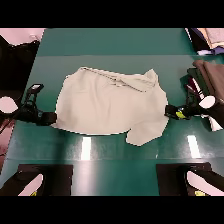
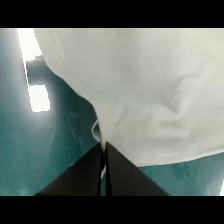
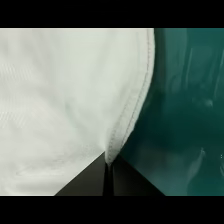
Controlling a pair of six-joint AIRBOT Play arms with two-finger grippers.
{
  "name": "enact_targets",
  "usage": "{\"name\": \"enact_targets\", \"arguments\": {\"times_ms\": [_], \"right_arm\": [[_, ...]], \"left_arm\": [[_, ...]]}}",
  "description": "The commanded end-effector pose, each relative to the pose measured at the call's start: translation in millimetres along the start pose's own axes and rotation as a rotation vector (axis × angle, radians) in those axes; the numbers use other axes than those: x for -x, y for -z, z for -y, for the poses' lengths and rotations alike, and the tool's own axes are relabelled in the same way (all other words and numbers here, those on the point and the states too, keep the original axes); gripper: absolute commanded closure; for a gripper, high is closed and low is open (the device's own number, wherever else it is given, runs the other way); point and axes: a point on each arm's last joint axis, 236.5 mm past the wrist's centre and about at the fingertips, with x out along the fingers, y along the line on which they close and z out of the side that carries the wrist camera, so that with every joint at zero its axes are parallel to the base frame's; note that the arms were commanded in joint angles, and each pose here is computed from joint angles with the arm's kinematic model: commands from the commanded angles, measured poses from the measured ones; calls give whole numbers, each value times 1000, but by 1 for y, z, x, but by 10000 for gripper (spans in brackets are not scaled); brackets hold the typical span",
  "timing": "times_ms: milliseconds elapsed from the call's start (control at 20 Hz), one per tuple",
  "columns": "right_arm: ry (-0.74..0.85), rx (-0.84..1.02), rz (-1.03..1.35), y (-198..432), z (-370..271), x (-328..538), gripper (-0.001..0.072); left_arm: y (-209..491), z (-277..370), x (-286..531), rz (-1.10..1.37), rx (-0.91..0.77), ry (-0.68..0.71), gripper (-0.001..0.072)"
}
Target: Fold the shirts.
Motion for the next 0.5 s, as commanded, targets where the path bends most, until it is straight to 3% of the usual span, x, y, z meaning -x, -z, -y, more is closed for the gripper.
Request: {"name": "enact_targets", "arguments": {"times_ms": [0, 200, 450], "right_arm": [[-30, 29, 121, -18, -14, 30, 696], [-102, 146, 408, -63, -61, 137, 696], [-208, 294, 884, -87, -129, 333, 697]], "left_arm": [[-15, 3, 17, 61, -12, 1, 681], [-81, 24, 113, 319, -67, 12, 681], [-133, 64, 310, 787, -166, 29, 681]]}}
